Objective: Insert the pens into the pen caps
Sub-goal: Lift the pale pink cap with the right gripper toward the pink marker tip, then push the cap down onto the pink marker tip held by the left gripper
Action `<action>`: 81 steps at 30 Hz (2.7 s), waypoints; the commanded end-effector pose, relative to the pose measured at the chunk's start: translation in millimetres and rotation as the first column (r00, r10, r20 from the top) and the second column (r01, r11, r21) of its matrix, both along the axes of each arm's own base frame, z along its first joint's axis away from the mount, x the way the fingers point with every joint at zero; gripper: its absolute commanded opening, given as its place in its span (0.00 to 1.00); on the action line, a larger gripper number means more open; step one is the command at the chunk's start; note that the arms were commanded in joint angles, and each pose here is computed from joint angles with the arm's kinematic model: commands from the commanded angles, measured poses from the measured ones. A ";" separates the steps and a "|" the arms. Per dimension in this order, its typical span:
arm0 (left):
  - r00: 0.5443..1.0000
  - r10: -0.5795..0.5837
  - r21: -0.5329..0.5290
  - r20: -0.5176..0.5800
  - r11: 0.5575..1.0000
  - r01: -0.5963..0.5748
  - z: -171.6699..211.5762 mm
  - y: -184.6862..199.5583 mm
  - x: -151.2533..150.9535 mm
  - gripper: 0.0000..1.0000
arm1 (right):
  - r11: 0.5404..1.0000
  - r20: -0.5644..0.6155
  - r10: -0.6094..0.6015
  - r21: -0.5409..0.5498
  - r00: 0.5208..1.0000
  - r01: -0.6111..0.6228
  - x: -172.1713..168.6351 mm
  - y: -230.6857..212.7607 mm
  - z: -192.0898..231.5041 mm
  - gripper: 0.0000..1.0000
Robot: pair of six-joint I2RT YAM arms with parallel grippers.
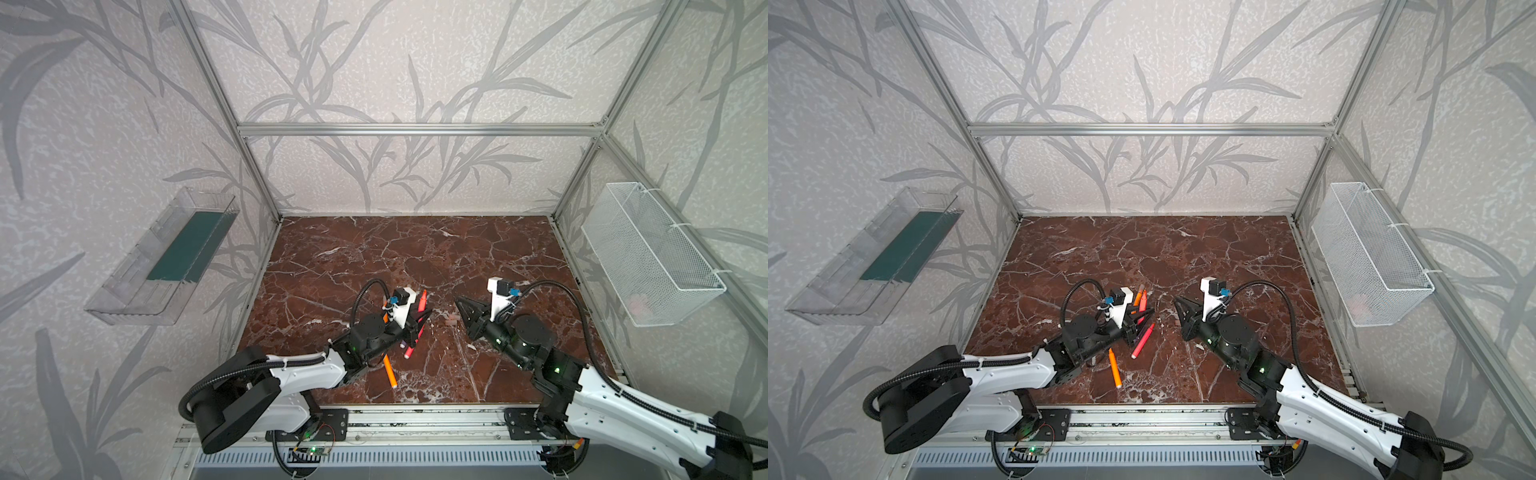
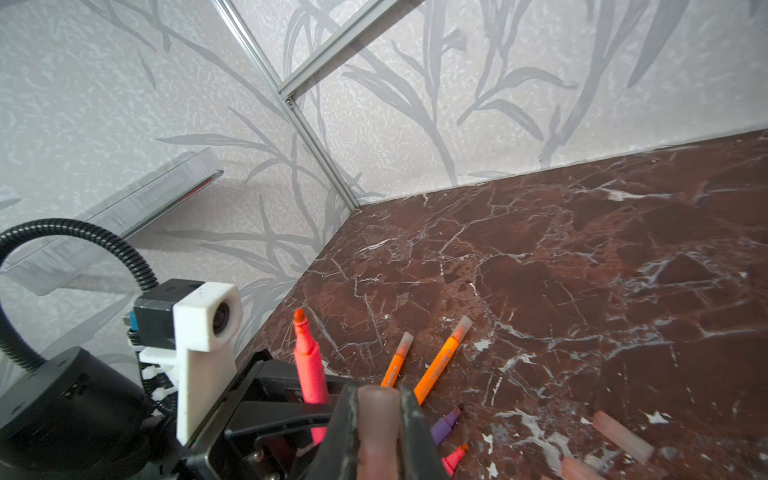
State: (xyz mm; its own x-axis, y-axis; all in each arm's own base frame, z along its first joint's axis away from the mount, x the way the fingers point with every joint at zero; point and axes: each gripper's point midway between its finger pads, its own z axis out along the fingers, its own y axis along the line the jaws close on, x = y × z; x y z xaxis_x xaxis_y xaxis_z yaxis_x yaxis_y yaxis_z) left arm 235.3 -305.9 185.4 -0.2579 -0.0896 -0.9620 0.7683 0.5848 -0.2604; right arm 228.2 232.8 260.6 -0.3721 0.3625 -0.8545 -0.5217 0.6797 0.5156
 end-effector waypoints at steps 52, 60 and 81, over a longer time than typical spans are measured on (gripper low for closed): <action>0.999 -0.013 -0.077 0.031 0.997 0.015 18.9 -2.2 -0.5 0.00 | 0.995 0.076 0.050 0.083 0.996 -0.057 35.8 68.7 20.6 0.00; 0.999 0.034 -0.104 -0.021 0.994 -0.036 19.1 -1.6 10.5 0.00 | 0.989 0.081 0.076 0.121 0.994 -0.086 23.7 67.1 17.8 0.00; 0.990 -0.139 -0.214 -0.007 0.967 0.135 36.6 -13.0 -11.2 0.00 | 0.982 0.081 0.183 -0.050 0.980 -0.180 -0.9 68.1 -3.4 0.01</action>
